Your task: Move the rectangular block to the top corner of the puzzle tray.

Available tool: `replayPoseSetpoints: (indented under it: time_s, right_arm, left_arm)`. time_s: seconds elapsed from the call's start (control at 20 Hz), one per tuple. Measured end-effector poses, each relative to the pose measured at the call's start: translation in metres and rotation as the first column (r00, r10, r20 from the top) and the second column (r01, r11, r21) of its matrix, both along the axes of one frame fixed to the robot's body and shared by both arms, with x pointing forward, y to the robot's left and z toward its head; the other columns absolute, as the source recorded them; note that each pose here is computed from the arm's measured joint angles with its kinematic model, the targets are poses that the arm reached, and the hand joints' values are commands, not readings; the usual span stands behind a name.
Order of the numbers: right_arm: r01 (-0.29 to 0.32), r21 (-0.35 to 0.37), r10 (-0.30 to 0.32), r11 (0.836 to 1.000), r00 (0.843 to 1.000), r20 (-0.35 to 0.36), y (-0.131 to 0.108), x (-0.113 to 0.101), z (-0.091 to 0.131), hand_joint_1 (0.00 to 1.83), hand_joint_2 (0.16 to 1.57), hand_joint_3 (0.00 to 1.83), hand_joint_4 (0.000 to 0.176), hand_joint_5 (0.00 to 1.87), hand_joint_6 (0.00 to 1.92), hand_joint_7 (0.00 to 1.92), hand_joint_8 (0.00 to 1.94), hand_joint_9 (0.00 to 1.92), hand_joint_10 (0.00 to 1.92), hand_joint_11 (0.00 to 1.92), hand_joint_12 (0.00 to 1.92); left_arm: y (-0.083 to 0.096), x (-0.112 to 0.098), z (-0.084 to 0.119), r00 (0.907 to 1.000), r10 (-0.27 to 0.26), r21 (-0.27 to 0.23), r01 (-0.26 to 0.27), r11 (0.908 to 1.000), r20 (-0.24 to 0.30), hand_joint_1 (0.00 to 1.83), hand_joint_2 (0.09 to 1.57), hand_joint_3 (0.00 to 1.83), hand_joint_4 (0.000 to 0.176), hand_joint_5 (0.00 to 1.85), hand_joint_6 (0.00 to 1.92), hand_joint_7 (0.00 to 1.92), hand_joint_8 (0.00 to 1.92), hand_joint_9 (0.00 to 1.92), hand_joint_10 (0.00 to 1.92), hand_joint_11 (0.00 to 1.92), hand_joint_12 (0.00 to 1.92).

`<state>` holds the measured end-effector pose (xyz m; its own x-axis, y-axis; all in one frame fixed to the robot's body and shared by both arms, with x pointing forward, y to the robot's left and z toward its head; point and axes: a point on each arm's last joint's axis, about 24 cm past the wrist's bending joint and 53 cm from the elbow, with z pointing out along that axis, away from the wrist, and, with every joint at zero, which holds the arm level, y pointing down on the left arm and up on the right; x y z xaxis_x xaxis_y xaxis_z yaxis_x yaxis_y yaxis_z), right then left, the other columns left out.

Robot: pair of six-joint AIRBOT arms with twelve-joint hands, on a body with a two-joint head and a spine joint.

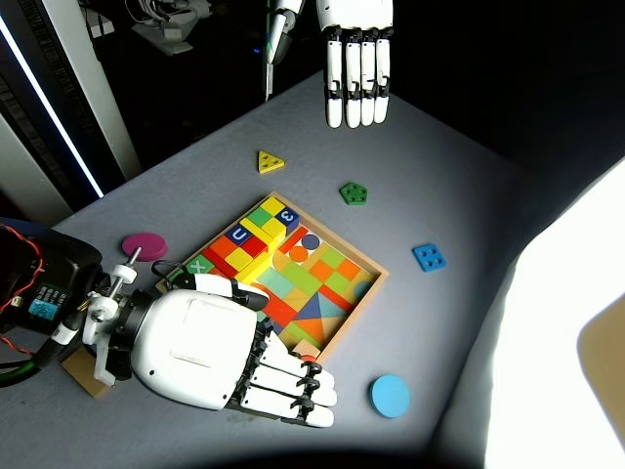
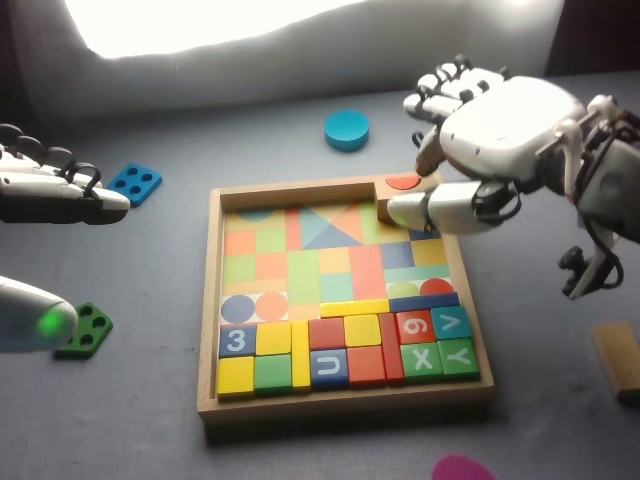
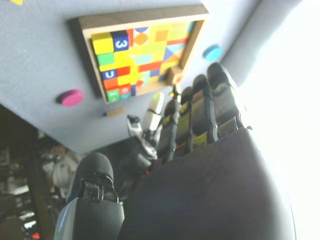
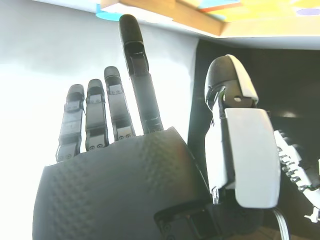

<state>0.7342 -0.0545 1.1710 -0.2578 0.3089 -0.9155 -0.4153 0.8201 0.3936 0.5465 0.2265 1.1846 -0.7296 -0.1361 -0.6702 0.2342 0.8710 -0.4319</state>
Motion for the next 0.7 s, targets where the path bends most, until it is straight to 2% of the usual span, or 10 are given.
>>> replayPoseSetpoints:
  time_s: [0.1,0.15,0.25,0.4,0.45,0.6,0.65,0.7]
  right_arm:
    - [0.008,0.009,-0.008,1.000,1.000,0.016,-0.005,0.000,0.010,0.00,1.20,0.00,0.000,0.74,0.08,0.10,0.00,0.00,0.00,0.00,0.00]
    - [0.010,0.015,-0.010,1.000,1.000,0.018,-0.008,-0.002,0.014,0.00,1.19,0.00,0.006,0.73,0.08,0.12,0.01,0.00,0.00,0.00,0.00]
    - [0.010,0.025,-0.010,1.000,1.000,0.027,-0.015,-0.008,0.026,0.00,1.19,0.00,0.000,0.74,0.08,0.10,0.00,0.00,0.00,0.00,0.00]
    - [0.014,0.050,-0.016,0.999,0.999,0.051,-0.027,-0.017,0.049,0.00,1.20,0.00,0.000,0.75,0.08,0.10,0.00,0.00,0.00,0.00,0.00]
    - [0.017,0.062,-0.021,0.998,0.998,0.064,-0.030,-0.021,0.058,0.00,1.19,0.00,0.000,0.74,0.08,0.10,0.00,0.00,0.00,0.00,0.00]
    - [-0.005,0.059,0.002,0.998,0.998,0.059,-0.034,-0.041,0.064,0.00,1.20,0.00,0.000,0.75,0.08,0.10,0.01,0.00,0.00,0.00,0.00]
    - [-0.016,0.046,0.013,0.999,0.998,0.056,-0.035,-0.050,0.064,0.00,1.20,0.00,0.000,0.69,0.05,0.18,0.03,0.06,0.02,0.00,0.00]
    - [-0.021,0.034,0.019,0.999,0.998,0.062,-0.036,-0.055,0.066,0.00,1.20,0.00,0.000,0.69,0.05,0.18,0.03,0.06,0.02,0.00,0.00]
  left_arm:
    - [0.000,0.000,0.000,1.0000,0.000,0.000,0.000,1.0000,0.000,0.00,1.23,0.00,0.031,0.06,0.00,0.09,0.00,0.09,0.00,0.00,0.28]
    - [0.001,0.000,0.000,1.0000,0.001,0.000,-0.001,1.0000,0.000,0.00,1.23,0.00,0.037,0.06,0.00,0.08,0.00,0.07,0.00,0.00,0.27]
    - [0.001,0.001,0.000,1.0000,0.003,0.000,-0.003,1.0000,0.000,0.00,1.23,0.00,0.043,0.05,0.00,0.05,0.00,0.05,0.00,0.00,0.22]
    - [0.005,0.001,-0.003,0.9999,0.009,0.007,-0.009,0.9999,-0.009,0.00,1.23,0.00,0.035,0.04,0.00,0.05,0.00,0.05,0.00,0.00,0.21]
    - [0.006,0.001,-0.004,0.9998,0.012,0.006,-0.012,0.9999,-0.013,0.00,1.23,0.00,0.040,0.06,0.00,0.06,0.00,0.07,0.00,0.00,0.26]
    - [0.014,0.005,-0.006,0.9995,0.030,0.014,-0.029,0.9995,-0.014,0.00,1.23,0.00,0.037,0.05,0.00,0.05,0.00,0.06,0.00,0.00,0.24]
    - [0.015,0.004,-0.007,0.9994,0.030,0.018,-0.030,0.9994,-0.017,0.00,1.23,0.00,0.033,0.08,0.00,0.10,0.00,0.10,0.01,0.00,0.37]
    - [0.013,0.003,-0.007,0.9994,0.027,0.015,-0.027,0.9995,-0.023,0.00,1.23,0.00,0.033,0.08,0.00,0.10,0.00,0.10,0.01,0.00,0.37]
